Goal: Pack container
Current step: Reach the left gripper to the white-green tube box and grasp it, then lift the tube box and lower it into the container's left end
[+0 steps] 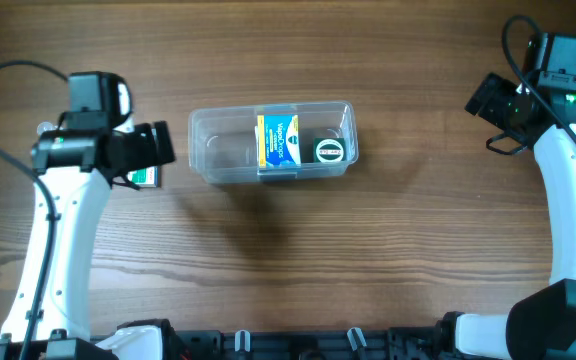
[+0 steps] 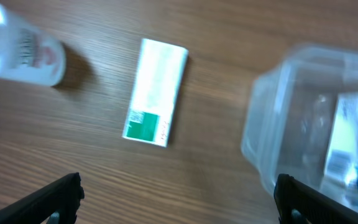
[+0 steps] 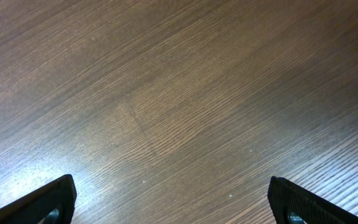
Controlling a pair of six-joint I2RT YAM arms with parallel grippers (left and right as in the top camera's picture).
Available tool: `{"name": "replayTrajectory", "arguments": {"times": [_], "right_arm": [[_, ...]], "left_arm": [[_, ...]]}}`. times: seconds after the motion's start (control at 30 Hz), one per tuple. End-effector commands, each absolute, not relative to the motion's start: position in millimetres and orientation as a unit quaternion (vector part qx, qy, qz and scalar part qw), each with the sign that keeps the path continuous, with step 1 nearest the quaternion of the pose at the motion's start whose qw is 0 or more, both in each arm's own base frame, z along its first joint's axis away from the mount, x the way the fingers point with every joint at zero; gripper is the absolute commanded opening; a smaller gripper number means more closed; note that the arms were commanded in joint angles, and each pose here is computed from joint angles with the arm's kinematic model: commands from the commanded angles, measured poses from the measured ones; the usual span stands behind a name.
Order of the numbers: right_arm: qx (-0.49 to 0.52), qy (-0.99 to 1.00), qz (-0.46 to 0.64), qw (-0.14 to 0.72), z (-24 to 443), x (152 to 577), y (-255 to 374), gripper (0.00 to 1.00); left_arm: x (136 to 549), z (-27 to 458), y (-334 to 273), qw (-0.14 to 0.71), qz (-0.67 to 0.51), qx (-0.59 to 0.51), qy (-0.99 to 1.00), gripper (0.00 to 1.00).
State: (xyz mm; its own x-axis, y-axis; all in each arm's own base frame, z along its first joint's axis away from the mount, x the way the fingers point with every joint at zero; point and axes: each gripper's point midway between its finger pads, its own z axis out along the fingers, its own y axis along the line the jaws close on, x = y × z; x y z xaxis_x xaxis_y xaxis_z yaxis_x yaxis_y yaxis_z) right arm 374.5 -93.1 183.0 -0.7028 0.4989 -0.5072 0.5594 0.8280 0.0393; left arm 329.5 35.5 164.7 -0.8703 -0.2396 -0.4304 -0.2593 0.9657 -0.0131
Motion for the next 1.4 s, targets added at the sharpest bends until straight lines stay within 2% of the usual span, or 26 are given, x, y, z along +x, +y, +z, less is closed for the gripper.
{"name": "replayTrajectory", "arguments": {"times": [0.0,0.07,0.23,0.43,0.7,0.93,1.37], "right_arm": [[0.287,0.923,-0.056,0.251,178,375,-92,1.0],[0.287,0.923,-0.056,0.251,178,375,-92,1.0],[0.287,0.923,-0.056,0.251,178,375,-92,1.0],[0.287,0.923,-0.056,0.251,178,375,-92,1.0],[0.287,0.923,-0.056,0.251,178,375,-92,1.0],[0.287,0.923,-0.056,0.251,178,375,-92,0.99],[0.287,0.923,-0.056,0.251,178,375,-92,1.0]], "left_arm": [[337,176,64,0.25,0.006,-0.202,0.947,1.0],[338,176,54,0.246,-0.046,-0.198,0.948,1.0],[360,172,58,0.269,-0.04,-0.178,0.946,1.0],[384,115,65,0.224,-0.025,-0.136,0.965,1.0],[389,47,73,0.155,0.001,-0.07,0.985,1.0],[387,36,73,0.141,0.009,-0.02,0.99,1.0],[385,12,77,0.116,0.018,-0.02,0.993,1.0]]}}
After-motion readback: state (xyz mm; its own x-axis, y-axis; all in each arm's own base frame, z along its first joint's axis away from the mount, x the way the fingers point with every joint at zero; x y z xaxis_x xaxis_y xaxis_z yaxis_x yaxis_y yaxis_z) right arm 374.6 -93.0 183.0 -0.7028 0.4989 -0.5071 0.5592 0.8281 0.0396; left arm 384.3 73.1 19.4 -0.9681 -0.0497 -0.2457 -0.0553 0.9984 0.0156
